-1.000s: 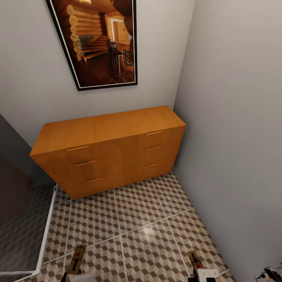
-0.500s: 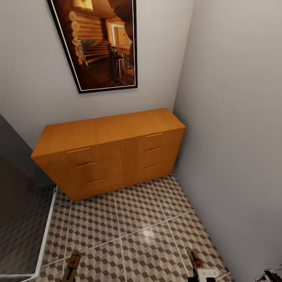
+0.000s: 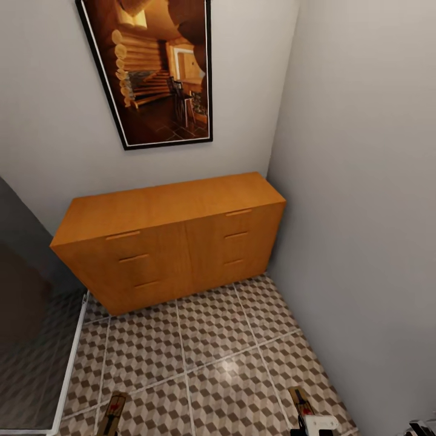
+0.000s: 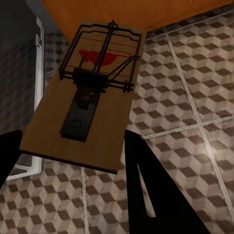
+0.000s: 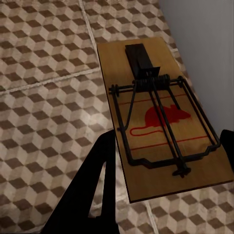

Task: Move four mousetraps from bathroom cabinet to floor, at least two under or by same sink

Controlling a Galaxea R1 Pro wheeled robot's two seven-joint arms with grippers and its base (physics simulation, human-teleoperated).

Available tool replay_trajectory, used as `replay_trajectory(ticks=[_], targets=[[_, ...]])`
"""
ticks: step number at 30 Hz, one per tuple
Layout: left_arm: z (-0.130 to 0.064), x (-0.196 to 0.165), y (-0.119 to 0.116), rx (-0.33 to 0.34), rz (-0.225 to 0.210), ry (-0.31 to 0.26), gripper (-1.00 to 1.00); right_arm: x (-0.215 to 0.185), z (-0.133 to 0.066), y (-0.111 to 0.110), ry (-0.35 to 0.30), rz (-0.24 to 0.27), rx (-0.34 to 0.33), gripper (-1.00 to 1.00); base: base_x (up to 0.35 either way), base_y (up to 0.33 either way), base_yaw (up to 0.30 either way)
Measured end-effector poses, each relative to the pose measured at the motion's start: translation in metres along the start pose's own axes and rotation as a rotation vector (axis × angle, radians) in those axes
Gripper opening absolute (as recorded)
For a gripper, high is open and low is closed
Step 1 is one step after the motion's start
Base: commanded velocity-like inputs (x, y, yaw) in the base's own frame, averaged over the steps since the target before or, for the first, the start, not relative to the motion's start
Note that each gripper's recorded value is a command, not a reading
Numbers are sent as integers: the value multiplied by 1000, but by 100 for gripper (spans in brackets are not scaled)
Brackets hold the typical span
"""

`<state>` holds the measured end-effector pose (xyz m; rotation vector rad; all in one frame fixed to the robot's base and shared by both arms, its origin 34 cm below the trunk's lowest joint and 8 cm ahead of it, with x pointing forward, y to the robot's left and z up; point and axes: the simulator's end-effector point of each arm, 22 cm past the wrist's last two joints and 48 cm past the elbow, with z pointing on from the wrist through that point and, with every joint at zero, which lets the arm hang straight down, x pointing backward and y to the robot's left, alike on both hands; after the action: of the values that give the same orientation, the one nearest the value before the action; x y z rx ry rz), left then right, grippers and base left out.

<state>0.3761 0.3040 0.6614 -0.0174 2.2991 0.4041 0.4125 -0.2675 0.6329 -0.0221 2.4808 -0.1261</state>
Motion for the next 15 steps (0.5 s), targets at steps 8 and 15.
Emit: replay_trajectory(ticks=[8,15], targets=[[0,-5,-2,2,-5,-11,-100,-6,0,0,-13,2,0,-100,0,0,0],[-1,-7,-4,2,-7,-13,-100,-11,-1,0,-24,3,0,-100,0,0,0]])
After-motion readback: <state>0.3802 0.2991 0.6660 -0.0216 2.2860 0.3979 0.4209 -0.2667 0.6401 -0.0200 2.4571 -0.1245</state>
